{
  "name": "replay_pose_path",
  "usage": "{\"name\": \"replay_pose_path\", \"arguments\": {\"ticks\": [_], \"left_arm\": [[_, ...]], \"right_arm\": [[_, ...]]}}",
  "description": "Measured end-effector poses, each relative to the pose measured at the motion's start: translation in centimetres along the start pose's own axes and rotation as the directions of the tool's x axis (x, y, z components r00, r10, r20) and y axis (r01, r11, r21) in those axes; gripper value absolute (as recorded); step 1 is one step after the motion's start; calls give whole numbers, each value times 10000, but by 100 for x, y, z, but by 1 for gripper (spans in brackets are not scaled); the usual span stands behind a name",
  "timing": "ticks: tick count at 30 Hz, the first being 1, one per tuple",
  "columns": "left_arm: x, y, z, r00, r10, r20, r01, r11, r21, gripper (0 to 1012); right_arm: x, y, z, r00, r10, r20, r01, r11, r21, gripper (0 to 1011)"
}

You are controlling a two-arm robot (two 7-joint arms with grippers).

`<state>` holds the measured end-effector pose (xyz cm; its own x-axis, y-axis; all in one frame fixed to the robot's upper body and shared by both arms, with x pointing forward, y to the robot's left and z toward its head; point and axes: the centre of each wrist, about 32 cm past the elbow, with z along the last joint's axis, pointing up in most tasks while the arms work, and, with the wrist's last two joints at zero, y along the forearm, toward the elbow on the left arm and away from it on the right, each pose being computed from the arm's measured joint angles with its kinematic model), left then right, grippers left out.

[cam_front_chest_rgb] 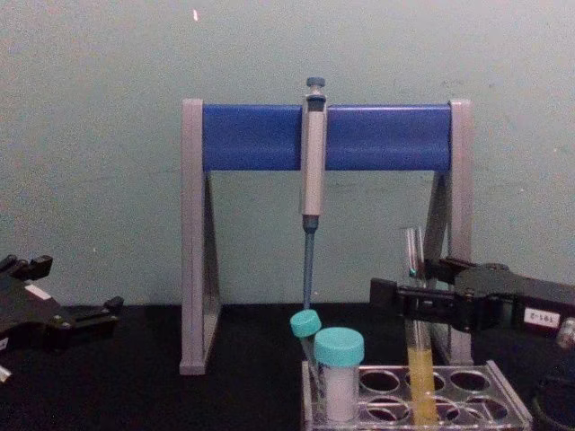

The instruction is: Pick up the test tube from the test tube rack, shake it, then place it back into the test tube rack.

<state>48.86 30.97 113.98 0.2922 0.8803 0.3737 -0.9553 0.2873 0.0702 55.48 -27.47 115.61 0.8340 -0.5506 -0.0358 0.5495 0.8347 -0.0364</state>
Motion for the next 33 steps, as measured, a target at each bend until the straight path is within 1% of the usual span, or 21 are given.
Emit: {"name": "replay_pose_path", "arguments": {"ticks": [12,17,21,22,25,28,29,31,32,33], "left_arm": [[0,0,0,10000,0,0,0,10000,0,1001],[0,0,0,10000,0,0,0,10000,0,1001],[0,0,0,10000,0,0,0,10000,1,1001],[0,0,0,10000,0,0,0,10000,0,1001],[0,0,0,10000,0,0,0,10000,0,1001],[0,0,0,10000,0,0,0,10000,0,1001],[0,0,0,10000,-1,0,1,10000,0,1001],[0,0,0,10000,0,0,0,10000,0,1001],[0,0,0,10000,0,-1,0,10000,-1,1001],[0,0,0,10000,0,0,0,10000,0,1001]], "right_arm": [[-1,-1,-1,10000,-4,2,4,10000,-2,1000],[-28,-28,22,9999,-129,114,129,9999,36,1000],[-56,-96,82,9983,-487,329,483,9987,139,1000],[-65,-133,106,9968,-686,407,679,9975,200,1000],[-83,-190,140,9938,-989,505,973,9947,342,1000],[-100,-279,184,9882,-1403,609,1364,9886,645,1000],[-109,-325,204,9846,-1628,636,1576,9842,806,1000],[-116,-367,223,9804,-1859,651,1794,9792,946,1000],[-123,-411,236,9753,-2114,644,2041,9734,1041,1000],[-123,-411,236,9753,-2114,644,2041,9734,1041,1000]]}}
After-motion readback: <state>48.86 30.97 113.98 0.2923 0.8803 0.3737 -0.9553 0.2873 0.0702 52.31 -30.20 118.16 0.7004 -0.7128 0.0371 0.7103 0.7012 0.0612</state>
